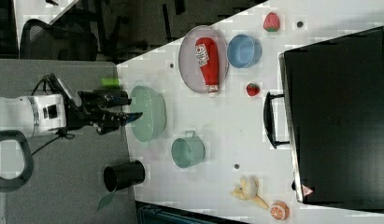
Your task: Pick ketchup from plate and place it on table.
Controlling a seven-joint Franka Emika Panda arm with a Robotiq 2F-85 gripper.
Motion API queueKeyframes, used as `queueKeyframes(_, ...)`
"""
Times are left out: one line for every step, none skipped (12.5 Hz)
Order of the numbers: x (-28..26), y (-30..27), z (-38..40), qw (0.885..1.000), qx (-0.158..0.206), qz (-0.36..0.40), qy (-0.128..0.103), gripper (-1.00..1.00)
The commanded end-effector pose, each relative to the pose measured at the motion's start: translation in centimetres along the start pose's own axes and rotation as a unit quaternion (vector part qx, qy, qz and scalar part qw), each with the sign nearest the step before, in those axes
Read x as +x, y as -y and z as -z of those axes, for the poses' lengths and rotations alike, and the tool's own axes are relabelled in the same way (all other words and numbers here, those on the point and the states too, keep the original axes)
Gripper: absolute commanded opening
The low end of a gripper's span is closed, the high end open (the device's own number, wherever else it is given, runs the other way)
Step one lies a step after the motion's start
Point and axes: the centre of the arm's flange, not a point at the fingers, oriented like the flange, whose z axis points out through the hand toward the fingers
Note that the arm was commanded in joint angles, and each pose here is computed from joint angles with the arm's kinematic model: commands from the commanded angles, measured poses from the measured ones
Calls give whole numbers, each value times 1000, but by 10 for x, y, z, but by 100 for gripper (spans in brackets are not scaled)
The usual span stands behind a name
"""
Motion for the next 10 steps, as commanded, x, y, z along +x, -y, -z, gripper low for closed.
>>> queueKeyframes(-32,-40,15,999,-28,-38,22,58)
queueKeyframes(-31,-39,13,999,-28,-37,22,80)
queueKeyframes(-30,-36,10,999,-27,-33,21,99)
queueKeyframes(-27,-32,5,999,-25,-29,20,100)
queueKeyframes(-24,-28,-2,999,-25,-26,20,100)
queueKeyframes(-20,-23,-11,999,-26,-20,22,100)
queueKeyframes(-17,-19,-22,999,-29,-16,27,100)
queueKeyframes(-13,-14,-34,999,-33,-10,33,100)
queueKeyframes(-10,-9,-47,999,-37,-7,38,100)
queueKeyframes(-6,-3,-60,998,-39,-5,42,100)
